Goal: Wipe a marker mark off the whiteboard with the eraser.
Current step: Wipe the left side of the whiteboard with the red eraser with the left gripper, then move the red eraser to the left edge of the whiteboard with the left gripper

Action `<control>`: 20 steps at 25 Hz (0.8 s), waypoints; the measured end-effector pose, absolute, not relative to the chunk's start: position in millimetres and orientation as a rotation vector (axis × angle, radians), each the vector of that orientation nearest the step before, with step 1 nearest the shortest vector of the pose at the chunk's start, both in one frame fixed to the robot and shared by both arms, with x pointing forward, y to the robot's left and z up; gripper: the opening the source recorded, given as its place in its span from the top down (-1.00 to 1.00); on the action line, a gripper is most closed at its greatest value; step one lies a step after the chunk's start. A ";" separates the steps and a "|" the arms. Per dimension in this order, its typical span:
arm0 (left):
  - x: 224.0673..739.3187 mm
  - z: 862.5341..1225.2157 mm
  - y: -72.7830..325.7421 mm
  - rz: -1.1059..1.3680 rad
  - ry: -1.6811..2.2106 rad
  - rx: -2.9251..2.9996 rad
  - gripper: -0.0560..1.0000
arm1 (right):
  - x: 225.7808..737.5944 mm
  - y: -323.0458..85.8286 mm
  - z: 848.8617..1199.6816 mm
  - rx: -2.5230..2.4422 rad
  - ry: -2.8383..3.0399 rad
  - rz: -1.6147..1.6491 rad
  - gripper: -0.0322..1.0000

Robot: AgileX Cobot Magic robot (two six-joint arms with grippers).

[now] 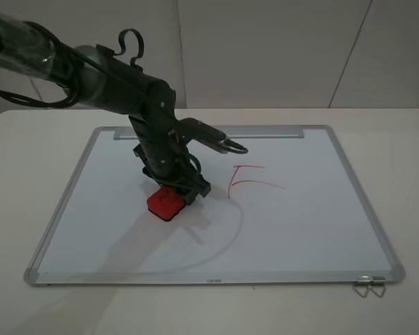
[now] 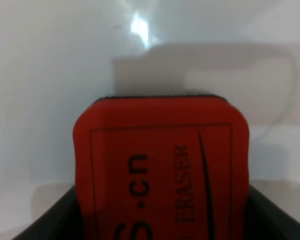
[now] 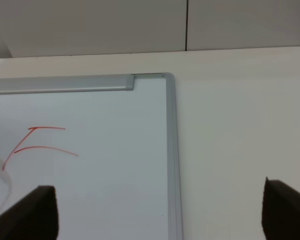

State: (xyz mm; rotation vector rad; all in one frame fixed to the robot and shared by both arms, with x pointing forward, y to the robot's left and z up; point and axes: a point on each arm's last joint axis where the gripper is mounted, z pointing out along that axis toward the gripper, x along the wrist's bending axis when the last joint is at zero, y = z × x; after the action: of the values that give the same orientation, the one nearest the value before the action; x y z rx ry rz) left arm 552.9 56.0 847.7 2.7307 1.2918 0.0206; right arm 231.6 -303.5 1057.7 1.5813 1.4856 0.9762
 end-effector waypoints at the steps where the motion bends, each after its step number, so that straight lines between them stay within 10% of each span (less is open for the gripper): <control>1: 550.3 848.0 52.6 0.017 1.270 2.739 -0.19 | 231.6 -303.5 1057.7 1.581 1.486 0.976 -0.47; 11: 517.2 869.3 51.8 -0.170 1.428 2.678 -0.19 | 231.6 -303.5 1057.7 1.581 1.486 0.976 -0.47; 20: 488.3 875.6 128.2 -0.103 1.815 2.459 -0.19 | 231.6 -303.5 1057.7 1.581 1.486 0.976 -0.47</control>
State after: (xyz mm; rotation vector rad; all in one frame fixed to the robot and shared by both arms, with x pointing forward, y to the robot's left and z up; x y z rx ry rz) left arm 488.3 128.2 875.6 2.4587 1.8148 -0.1032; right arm 231.6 -303.5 1057.7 1.5813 1.4856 0.9762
